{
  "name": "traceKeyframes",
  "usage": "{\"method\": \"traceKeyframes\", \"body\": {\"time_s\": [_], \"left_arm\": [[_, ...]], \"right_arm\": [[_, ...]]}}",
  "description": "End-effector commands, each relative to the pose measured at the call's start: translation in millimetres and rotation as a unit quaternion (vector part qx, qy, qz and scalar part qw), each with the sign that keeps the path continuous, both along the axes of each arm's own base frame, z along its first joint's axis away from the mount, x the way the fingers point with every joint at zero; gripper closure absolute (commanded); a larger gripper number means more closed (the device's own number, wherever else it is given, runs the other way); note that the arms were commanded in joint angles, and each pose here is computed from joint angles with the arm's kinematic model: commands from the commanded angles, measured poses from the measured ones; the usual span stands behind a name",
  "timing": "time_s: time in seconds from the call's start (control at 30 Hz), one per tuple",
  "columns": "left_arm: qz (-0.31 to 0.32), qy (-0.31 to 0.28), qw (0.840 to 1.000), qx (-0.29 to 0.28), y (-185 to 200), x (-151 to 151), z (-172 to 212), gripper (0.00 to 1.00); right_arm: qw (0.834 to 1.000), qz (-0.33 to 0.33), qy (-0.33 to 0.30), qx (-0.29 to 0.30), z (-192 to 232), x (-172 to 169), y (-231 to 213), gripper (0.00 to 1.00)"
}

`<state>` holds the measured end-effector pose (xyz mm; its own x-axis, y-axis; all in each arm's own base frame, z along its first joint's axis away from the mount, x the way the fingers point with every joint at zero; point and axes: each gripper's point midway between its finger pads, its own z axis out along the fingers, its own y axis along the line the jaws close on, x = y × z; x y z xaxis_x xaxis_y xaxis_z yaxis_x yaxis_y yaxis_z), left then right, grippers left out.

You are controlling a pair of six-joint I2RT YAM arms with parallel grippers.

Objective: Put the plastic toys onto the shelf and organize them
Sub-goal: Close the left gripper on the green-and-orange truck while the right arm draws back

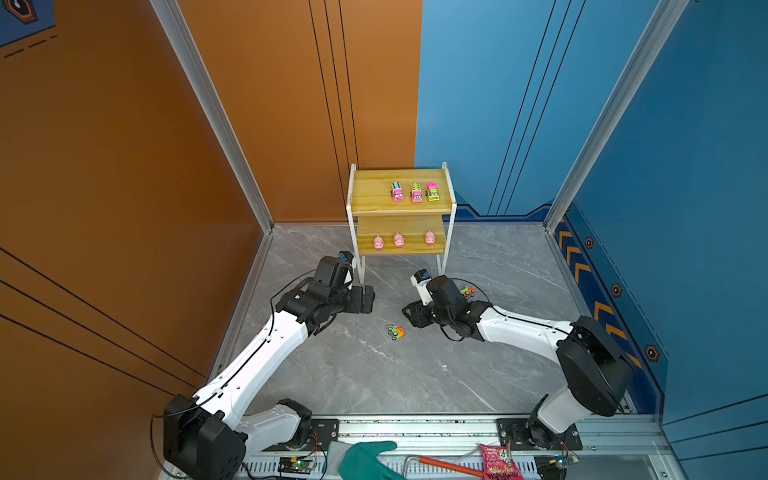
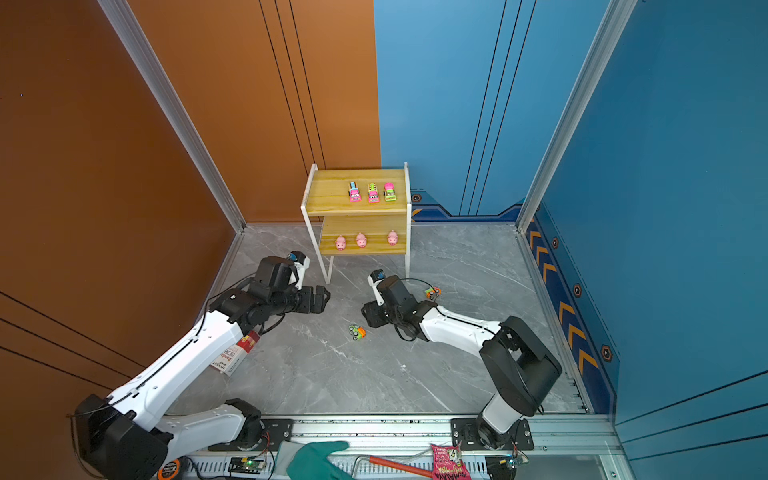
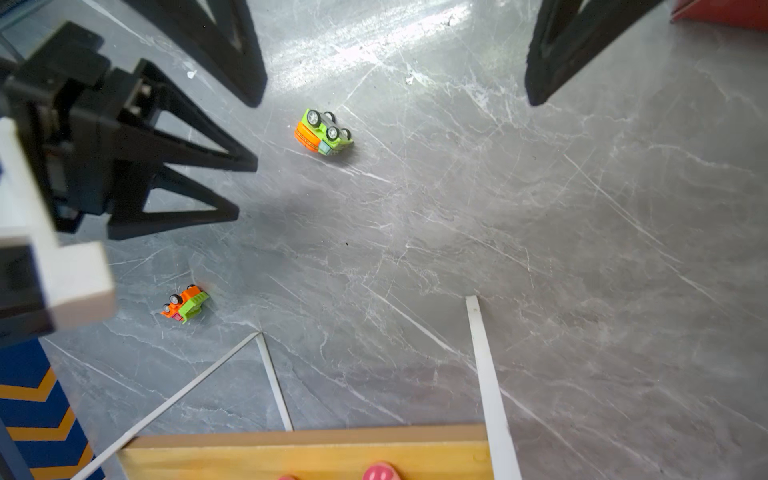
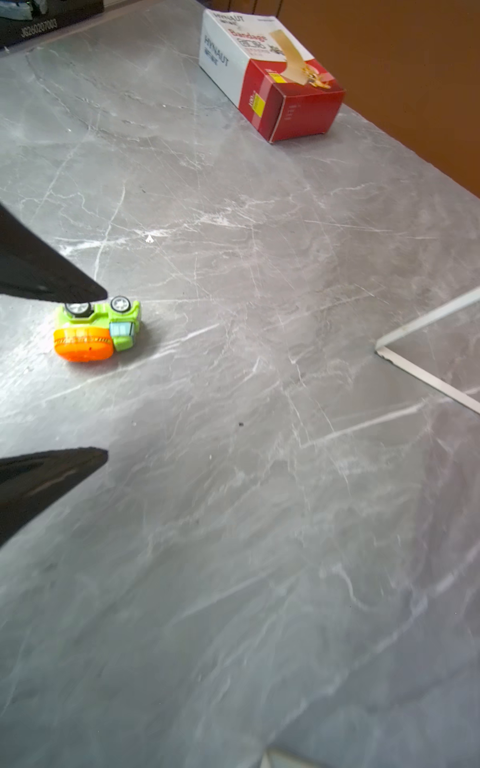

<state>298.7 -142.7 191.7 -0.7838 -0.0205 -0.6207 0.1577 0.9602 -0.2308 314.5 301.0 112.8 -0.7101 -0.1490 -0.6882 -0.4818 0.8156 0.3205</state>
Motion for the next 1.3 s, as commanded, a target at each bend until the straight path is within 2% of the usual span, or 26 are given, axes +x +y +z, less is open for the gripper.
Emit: {"method": "traceKeyframes", "body": {"time_s": [0.0, 0.07, 0.17, 0.33, 0.43, 0.73, 1.27], "left_arm": [[0.088, 0.046, 0.995, -0.007, 7.6, -16.8, -25.0, 0.02], [0.121, 0.064, 0.99, -0.024, -0.7, -20.8, -32.4, 0.02], [0.184, 0.093, 0.977, -0.055, -11.5, -24.2, -44.8, 0.01], [0.249, 0.103, 0.961, -0.059, -27.5, -19.0, -56.6, 0.0], [0.292, 0.117, 0.947, -0.07, -29.9, -16.8, -67.8, 0.05], [0.291, 0.163, 0.941, -0.064, -63.8, -7.9, -92.4, 0.17], [0.276, 0.216, 0.934, -0.067, -100.9, -1.8, -138.8, 0.29]], "right_arm": [[0.998, -0.056, -0.001, -0.02, -8.3, 3.6, -31.5, 0.43], [0.995, -0.088, -0.006, -0.037, -9.0, 10.0, -53.5, 0.43], [0.994, -0.1, -0.018, -0.037, -6.3, 8.6, -65.9, 0.42], [0.993, -0.11, -0.032, -0.027, -5.0, 3.7, -74.4, 0.42], [0.993, -0.109, -0.034, -0.015, -5.3, 0.8, -74.0, 0.42], [0.994, -0.102, -0.028, -0.01, -17.0, -5.2, -71.5, 0.42], [0.995, -0.097, -0.019, -0.007, -29.7, -10.0, -70.3, 0.42]]}}
